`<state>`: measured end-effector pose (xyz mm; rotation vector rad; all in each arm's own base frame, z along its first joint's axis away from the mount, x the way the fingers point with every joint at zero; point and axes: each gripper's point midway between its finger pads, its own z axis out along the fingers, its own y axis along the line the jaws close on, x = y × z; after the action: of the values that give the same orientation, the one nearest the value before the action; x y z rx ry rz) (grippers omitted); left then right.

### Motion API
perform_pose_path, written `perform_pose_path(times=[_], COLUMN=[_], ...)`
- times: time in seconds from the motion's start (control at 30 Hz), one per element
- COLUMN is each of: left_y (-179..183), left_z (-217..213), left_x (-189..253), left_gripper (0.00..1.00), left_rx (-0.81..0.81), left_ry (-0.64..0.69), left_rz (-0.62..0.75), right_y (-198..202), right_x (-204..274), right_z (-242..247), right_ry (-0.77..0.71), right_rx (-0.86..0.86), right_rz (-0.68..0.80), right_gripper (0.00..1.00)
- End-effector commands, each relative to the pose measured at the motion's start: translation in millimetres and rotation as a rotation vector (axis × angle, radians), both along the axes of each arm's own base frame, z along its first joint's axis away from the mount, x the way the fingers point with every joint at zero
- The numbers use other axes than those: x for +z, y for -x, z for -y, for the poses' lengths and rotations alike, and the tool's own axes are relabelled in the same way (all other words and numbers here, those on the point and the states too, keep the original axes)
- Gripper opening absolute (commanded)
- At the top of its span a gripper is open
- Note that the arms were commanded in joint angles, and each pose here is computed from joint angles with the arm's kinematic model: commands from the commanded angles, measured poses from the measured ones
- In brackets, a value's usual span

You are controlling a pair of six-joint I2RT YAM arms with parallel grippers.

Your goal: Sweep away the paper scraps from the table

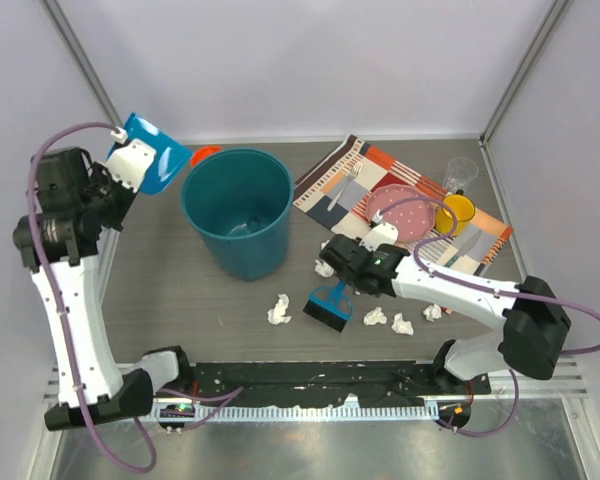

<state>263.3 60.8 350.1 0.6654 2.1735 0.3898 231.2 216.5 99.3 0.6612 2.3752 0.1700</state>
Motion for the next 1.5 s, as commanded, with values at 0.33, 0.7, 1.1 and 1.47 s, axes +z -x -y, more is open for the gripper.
perform_pose_path(times=[0.33, 0.7, 1.1, 1.47], left_y=[108, 149, 178, 156], left_z=[178, 250, 328, 328], left_x=[-27, -128, -248, -311], left_gripper=[0.0, 0.0, 0.0, 0.09], left_rx=[-0.604, -0.919, -0.991, -0.921], left_ry=[0.223, -0.082, -0.138, -0.272], left_rz=[-0.346, -0.667, -0.927, -0.921], right_y=[-40, -50, -38, -32], right_x=[212, 305, 331, 330], right_z=[79, 162, 166, 161], right_ry=[0.333, 0.463, 0.371, 0.302], right_rx=[0.107, -0.095, -0.081, -0.038], right_rz=[0.557, 0.662, 0.757, 0.797], right_gripper=[0.01, 0.01, 0.01, 0.01])
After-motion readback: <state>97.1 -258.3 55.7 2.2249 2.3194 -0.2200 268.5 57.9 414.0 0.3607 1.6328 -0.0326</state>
